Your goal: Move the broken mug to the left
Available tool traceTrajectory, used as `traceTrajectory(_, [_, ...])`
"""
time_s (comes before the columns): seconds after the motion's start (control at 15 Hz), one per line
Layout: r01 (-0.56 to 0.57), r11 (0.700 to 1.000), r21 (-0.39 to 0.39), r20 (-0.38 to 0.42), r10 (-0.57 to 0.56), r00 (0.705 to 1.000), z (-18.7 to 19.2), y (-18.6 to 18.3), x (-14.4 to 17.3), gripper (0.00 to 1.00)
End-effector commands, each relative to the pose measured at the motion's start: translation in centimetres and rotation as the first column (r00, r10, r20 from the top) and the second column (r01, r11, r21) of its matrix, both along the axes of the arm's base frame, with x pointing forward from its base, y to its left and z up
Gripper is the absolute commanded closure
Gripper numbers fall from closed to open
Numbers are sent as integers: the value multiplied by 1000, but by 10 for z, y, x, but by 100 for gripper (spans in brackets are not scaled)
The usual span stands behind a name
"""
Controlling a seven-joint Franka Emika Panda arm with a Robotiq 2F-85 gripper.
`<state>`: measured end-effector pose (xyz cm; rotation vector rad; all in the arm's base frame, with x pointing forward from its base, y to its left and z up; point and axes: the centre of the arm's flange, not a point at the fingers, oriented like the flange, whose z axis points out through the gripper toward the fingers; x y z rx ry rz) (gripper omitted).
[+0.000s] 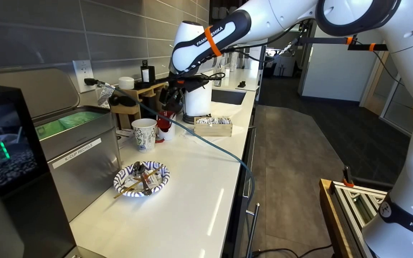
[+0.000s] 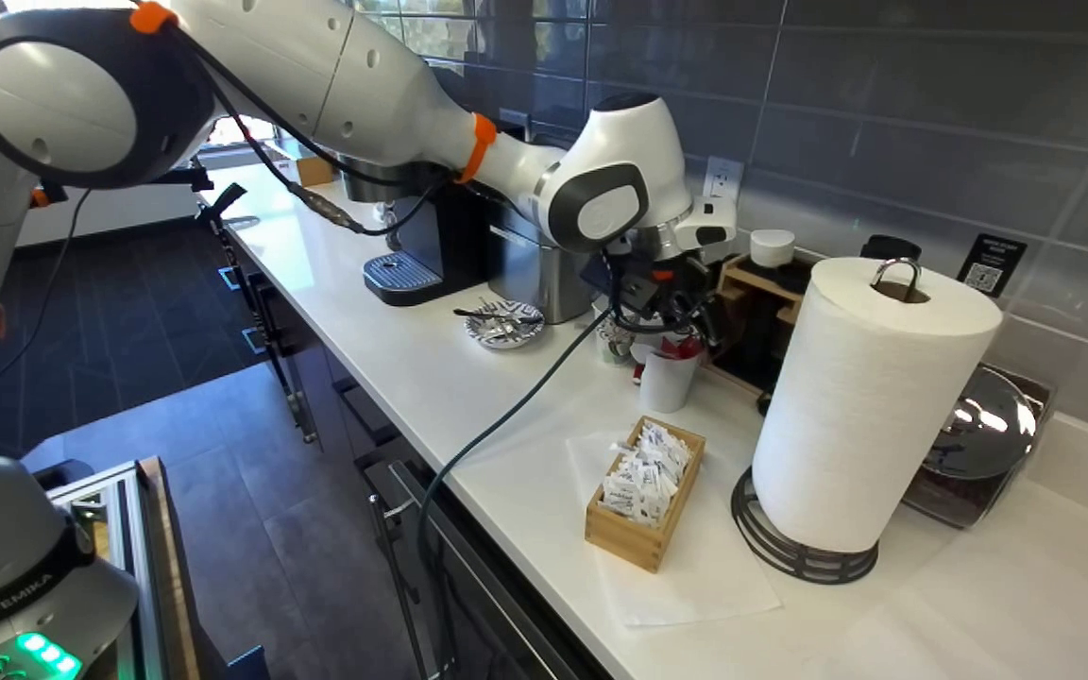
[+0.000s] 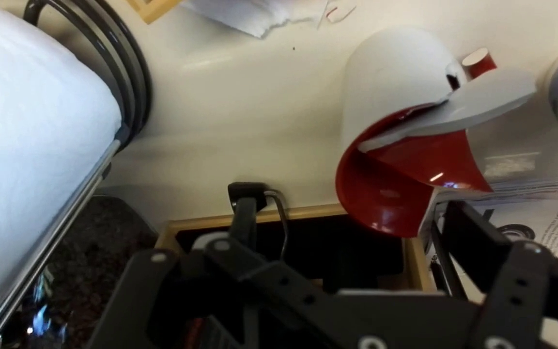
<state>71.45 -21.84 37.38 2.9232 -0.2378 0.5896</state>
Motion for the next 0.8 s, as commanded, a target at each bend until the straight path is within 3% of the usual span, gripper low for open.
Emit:
traceTrajectory(0.0, [-9,998,64,-9,10,1000,-16,-19,19,16])
traceTrajectory(0.13, [-12,997,82,-11,13,1000,-24,-24,21,26])
traceTrajectory(0.2, [-12,996,88,-10,13,1000,-25,-25,21,44])
traceTrajectory(0.33, [-17,995,95,-6,18,1000,-27,-27,23,61])
traceTrajectory(0.67, [-40,993,112,-2,40,999,-26,-28,23,99])
traceTrajectory(0.73, [-48,992,117,-7,50,999,-24,-27,22,100])
